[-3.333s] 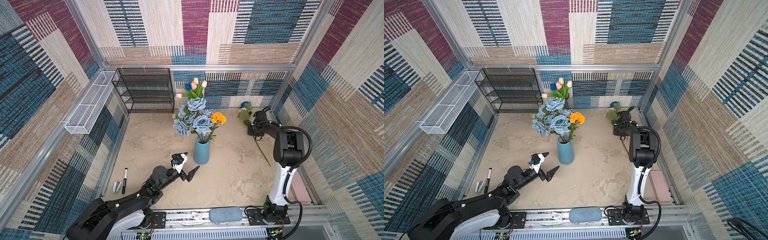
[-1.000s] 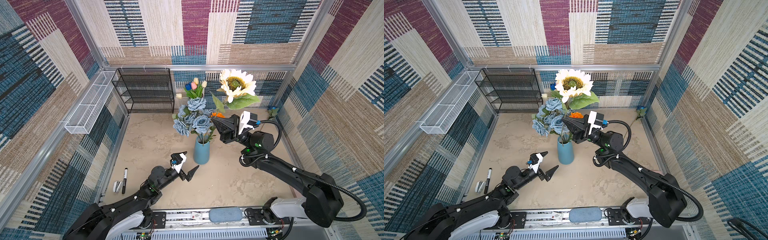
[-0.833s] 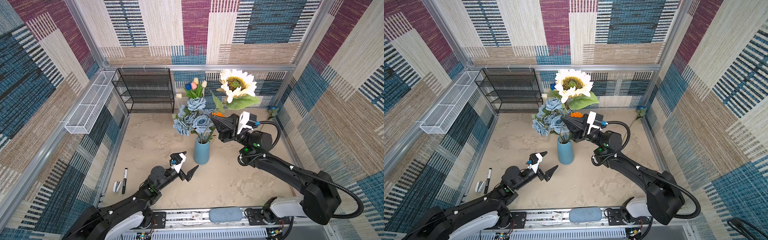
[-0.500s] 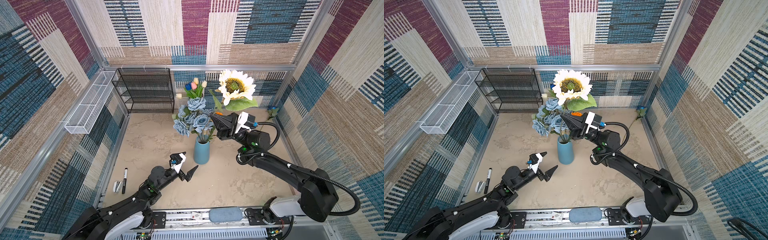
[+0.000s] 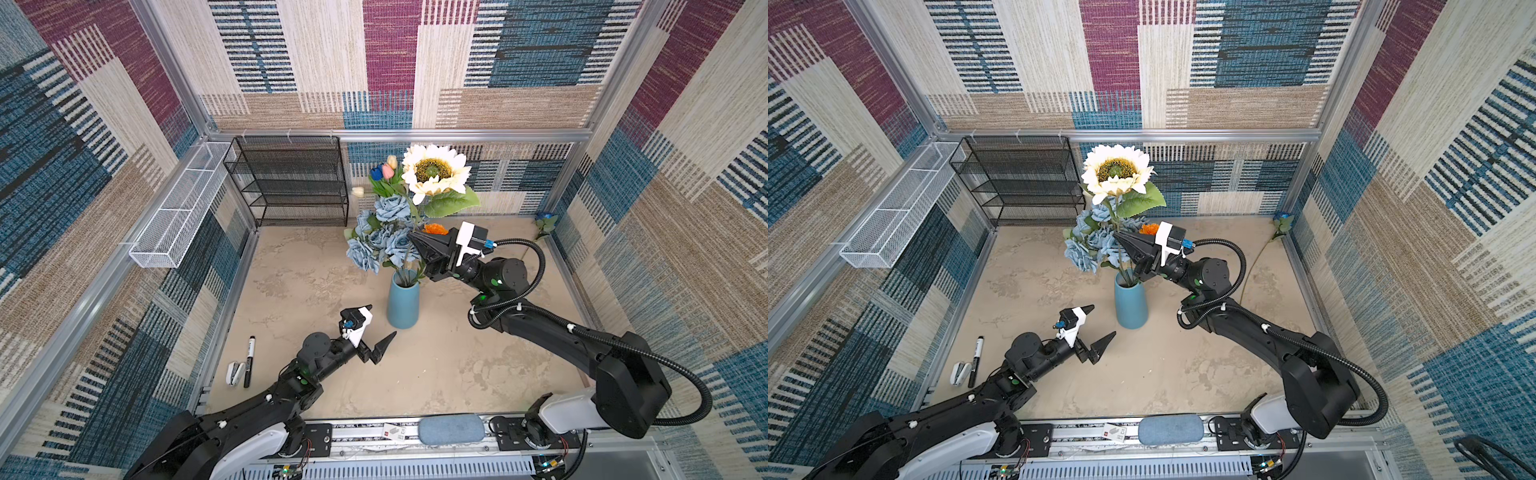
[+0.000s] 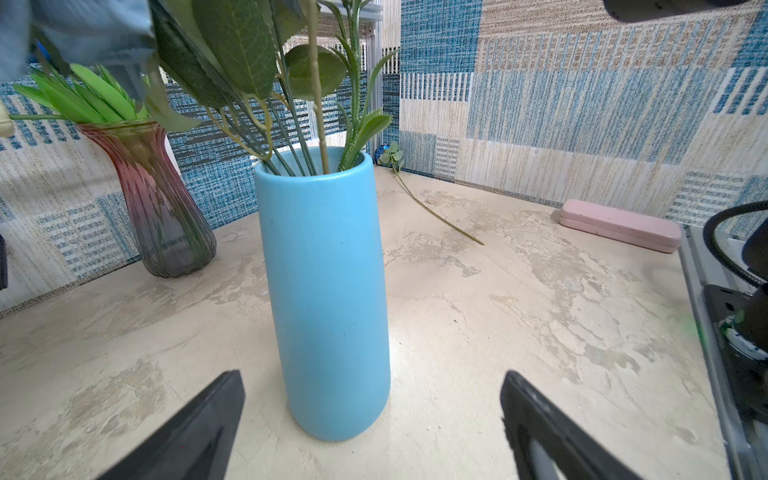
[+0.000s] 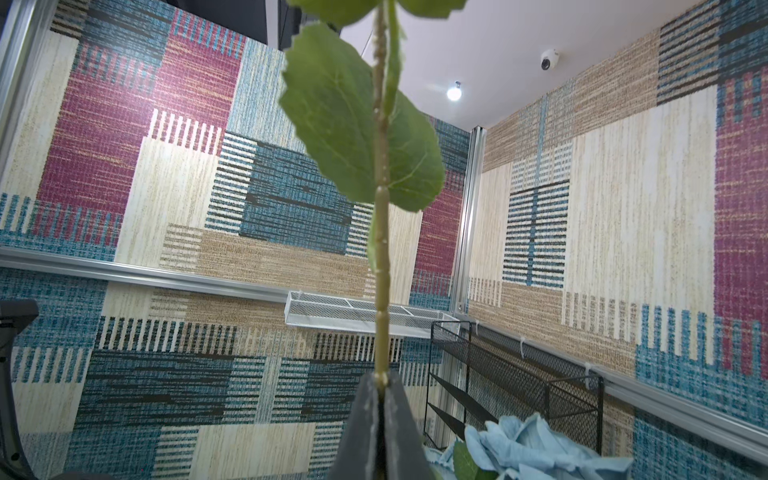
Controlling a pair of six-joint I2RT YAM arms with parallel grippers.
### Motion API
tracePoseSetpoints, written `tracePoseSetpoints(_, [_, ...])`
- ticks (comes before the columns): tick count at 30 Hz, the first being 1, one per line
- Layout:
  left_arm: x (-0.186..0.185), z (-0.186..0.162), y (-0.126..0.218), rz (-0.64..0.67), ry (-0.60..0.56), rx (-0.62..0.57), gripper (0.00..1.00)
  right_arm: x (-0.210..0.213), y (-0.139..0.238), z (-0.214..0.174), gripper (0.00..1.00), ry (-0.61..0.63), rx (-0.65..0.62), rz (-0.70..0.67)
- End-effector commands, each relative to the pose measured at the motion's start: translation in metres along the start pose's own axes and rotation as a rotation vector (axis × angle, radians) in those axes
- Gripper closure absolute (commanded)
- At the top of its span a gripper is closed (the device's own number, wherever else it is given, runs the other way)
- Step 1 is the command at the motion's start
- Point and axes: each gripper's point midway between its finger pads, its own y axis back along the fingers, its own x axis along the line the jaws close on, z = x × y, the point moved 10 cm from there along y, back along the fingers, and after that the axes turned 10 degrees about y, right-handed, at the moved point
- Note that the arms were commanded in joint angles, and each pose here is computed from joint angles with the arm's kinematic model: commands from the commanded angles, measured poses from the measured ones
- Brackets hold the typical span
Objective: Arrange the flowers into the vase
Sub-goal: 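Lift the sunflower high and carry it toward the light-blue vase, then lower the sunflower stem into the light-blue vase with the right gripper, then open the right gripper and draw it back from the vase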
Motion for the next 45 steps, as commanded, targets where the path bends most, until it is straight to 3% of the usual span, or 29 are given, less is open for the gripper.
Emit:
tracePoseSetpoints(1, [-0.001,0.006,0.0,-0.012,-0.016,-0.042,0.01,0.002,-0.001,-0.013,1.0,-0.025,0.08,0.022])
tracePoseSetpoints(10, [-0.002,0.006,0.0,-0.015,-0.018,-0.046,0.01,0.005,-0.001,-0.047,0.98,-0.088,0.233,0.028])
tracePoseSetpoints(14, [-0.002,0.006,0.001,-0.016,-0.019,-0.05,0.01,0.005,0.001,-0.052,0.87,-0.083,0.257,0.009])
tracePoseSetpoints(17, [-0.002,0.006,0.001,-0.014,-0.02,-0.051,0.01,0.004,0.0,-0.047,0.69,-0.069,0.25,-0.002])
tracePoseSetpoints(25, [-0.001,0.005,0.0,-0.015,-0.02,-0.047,0.01,0.0,-0.002,-0.03,0.54,-0.022,0.239,-0.029])
tracePoseSetpoints(40, [-0.001,0.005,0.0,-0.011,-0.019,-0.052,0.01,0.011,0.025,0.019,0.4,0.127,0.149,-0.094])
tracePoseSetpoints(45, [-0.002,0.006,0.002,-0.014,-0.022,-0.054,0.01,0.013,0.042,0.036,0.38,0.185,0.126,-0.205])
